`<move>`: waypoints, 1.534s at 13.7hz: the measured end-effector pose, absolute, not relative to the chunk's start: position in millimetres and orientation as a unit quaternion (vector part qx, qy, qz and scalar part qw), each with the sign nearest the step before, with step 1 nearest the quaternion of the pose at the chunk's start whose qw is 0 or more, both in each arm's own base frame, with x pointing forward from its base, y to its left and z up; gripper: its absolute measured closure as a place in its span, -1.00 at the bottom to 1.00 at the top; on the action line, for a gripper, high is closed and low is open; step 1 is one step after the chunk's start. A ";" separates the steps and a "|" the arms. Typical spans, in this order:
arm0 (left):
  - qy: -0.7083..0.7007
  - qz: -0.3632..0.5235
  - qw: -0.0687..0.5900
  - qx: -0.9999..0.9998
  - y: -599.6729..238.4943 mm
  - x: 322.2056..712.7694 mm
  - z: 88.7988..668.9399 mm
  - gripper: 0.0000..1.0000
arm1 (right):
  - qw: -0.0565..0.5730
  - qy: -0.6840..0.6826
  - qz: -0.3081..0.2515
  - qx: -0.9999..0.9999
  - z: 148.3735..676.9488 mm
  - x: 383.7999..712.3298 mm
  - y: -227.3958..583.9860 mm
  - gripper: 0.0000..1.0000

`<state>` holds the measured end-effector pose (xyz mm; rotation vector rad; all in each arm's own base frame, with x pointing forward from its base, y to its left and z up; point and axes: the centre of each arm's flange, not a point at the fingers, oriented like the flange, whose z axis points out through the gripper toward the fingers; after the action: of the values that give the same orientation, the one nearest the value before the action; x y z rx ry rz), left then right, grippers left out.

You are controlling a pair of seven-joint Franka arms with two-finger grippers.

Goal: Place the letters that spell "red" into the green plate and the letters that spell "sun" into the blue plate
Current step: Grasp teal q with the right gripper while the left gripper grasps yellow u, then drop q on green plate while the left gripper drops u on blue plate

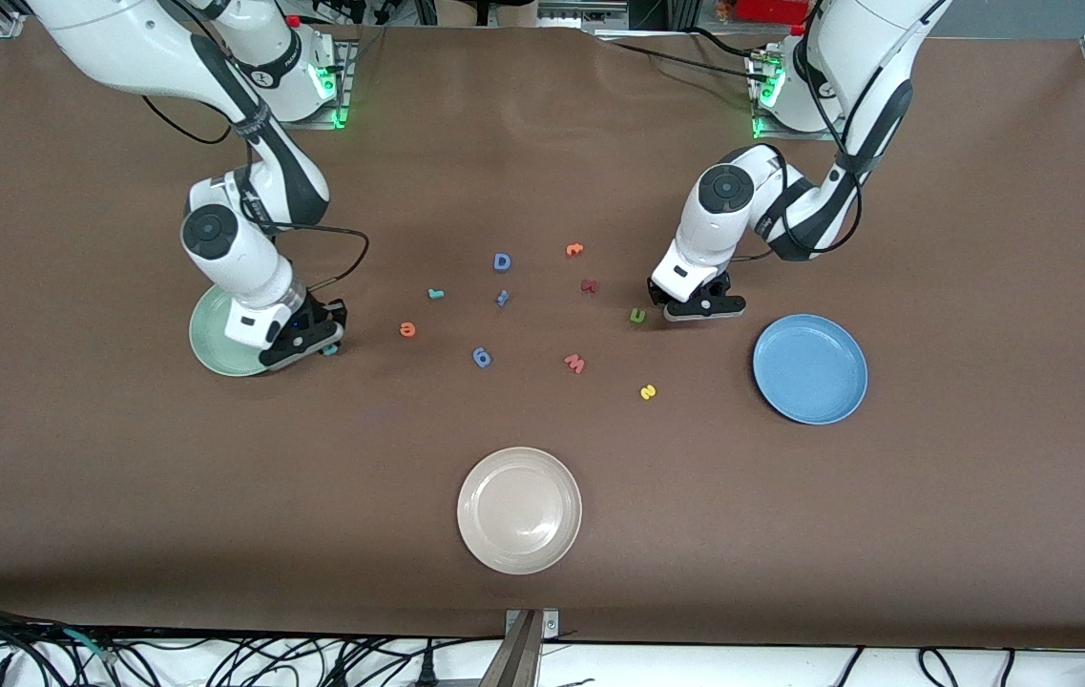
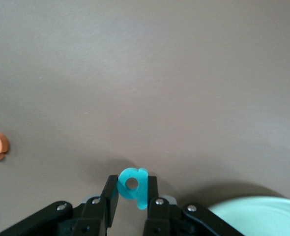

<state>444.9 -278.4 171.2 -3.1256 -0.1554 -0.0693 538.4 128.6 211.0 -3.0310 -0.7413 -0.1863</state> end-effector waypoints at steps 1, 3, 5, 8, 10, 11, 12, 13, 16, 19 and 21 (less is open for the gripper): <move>-0.050 -0.022 0.006 -0.999 -278.4 444.9 171.0 0.10 | -0.001 -0.230 -0.060 -0.971 225.5 542.6 118.5 0.44; -0.049 -0.023 0.005 -0.999 -279.0 445.0 171.4 0.26 | -0.016 -0.214 -0.062 -0.975 252.5 548.9 98.9 0.44; -0.049 -0.023 0.004 -0.999 -279.6 445.1 171.6 0.37 | -0.026 -0.198 -0.059 -0.978 268.6 551.0 83.5 0.44; -0.049 -0.024 0.004 -0.999 -279.9 445.0 171.7 0.45 | -0.037 -0.139 -0.001 -0.990 260.7 542.8 51.0 0.44; -0.049 -0.024 0.004 -0.999 -279.9 445.1 171.8 0.47 | -0.043 -0.087 0.034 -0.995 250.9 534.9 38.5 0.44; -0.049 -0.024 0.004 -0.999 -279.9 445.1 171.8 0.47 | -0.045 -0.066 0.046 -0.996 245.9 531.6 34.6 0.44; -0.049 -0.024 0.004 -0.999 -279.7 445.3 171.8 0.47 | -0.047 -0.048 0.055 -0.996 240.3 528.4 30.1 0.44; -0.050 -0.025 0.003 -0.998 -278.9 447.0 172.4 0.47 | -0.049 -0.033 0.064 -0.996 233.7 524.9 24.9 0.44; -0.062 -0.019 0.031 -0.997 -273.6 470.6 185.5 0.47 | -0.053 -0.006 0.085 -0.995 215.4 516.7 2.1 0.44; -0.049 -0.005 0.076 -0.996 -257.9 515.4 219.0 0.47 | -0.055 0.005 0.102 -0.993 198.3 511.6 -10.5 0.44; -0.027 0.008 0.082 -0.996 -226.6 542.0 233.2 0.47 | -0.055 0.007 0.111 -0.992 188.5 509.0 -12.0 0.44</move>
<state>542.0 -226.6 233.2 -2.9756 -0.0798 0.0238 509.0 -12.0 188.5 -3.2320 0.0212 0.3621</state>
